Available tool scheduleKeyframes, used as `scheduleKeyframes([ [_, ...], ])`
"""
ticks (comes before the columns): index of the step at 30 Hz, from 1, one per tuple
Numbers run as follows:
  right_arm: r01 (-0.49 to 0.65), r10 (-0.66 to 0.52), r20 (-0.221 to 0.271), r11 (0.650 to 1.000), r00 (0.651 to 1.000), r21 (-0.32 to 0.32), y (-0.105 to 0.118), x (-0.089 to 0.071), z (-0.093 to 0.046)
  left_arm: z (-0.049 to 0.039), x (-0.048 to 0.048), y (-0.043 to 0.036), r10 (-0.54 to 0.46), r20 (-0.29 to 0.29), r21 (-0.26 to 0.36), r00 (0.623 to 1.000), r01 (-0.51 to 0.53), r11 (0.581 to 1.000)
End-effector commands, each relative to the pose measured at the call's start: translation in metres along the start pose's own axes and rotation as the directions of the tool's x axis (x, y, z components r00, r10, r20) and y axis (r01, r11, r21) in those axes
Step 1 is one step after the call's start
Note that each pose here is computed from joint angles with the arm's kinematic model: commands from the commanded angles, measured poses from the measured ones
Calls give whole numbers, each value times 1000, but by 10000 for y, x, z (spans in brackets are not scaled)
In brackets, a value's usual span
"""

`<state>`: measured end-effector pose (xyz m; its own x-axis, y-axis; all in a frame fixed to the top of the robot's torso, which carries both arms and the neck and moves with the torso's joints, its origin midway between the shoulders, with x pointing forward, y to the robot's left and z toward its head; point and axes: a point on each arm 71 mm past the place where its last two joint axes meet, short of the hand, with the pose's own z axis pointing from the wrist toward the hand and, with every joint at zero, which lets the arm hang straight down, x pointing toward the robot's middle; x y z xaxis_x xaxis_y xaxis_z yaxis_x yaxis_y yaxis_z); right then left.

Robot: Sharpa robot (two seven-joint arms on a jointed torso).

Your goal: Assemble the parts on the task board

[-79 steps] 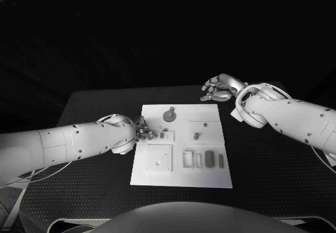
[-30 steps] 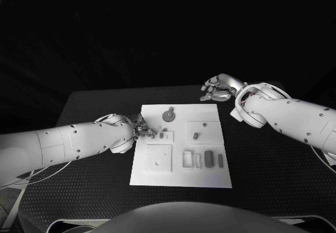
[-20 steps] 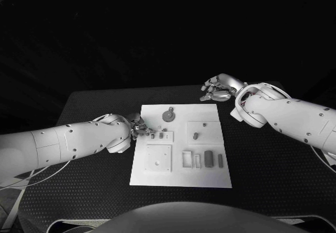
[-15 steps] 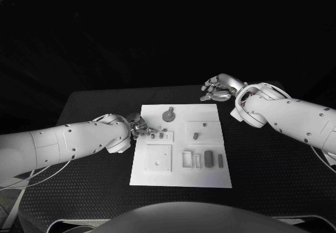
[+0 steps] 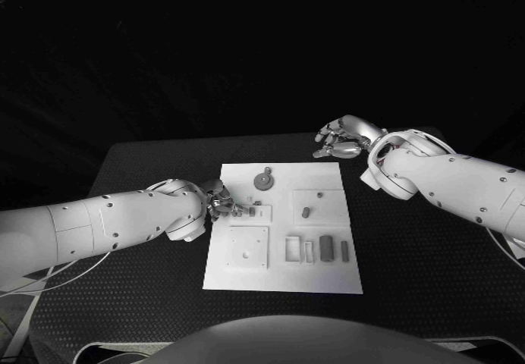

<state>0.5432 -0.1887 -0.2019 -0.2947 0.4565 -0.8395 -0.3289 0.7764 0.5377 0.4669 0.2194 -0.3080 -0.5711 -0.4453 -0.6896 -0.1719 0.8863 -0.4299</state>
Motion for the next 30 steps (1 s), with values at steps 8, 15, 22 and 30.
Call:
scheduleKeyframes([
  [8, 1, -1, -9, 1000, 1000, -8, 5, 2, -2, -2, 11, -4, 50, -5, -7, 999, -50, 999],
  [15, 1, -1, -10, 1000, 1000, -9, 10, 5, 0, 7, 11, -22, 48, 4, -6, 999, -48, 999],
  [22, 1, -1, -10, 1000, 1000, -9, 11, 5, 0, 16, 25, -30, 43, -13, -5, 999, -43, 999],
  [30, 1, -1, -11, 1000, 1000, -10, 13, 7, 2, 28, 24, -27, 50, -19, -15, 999, -50, 999],
])
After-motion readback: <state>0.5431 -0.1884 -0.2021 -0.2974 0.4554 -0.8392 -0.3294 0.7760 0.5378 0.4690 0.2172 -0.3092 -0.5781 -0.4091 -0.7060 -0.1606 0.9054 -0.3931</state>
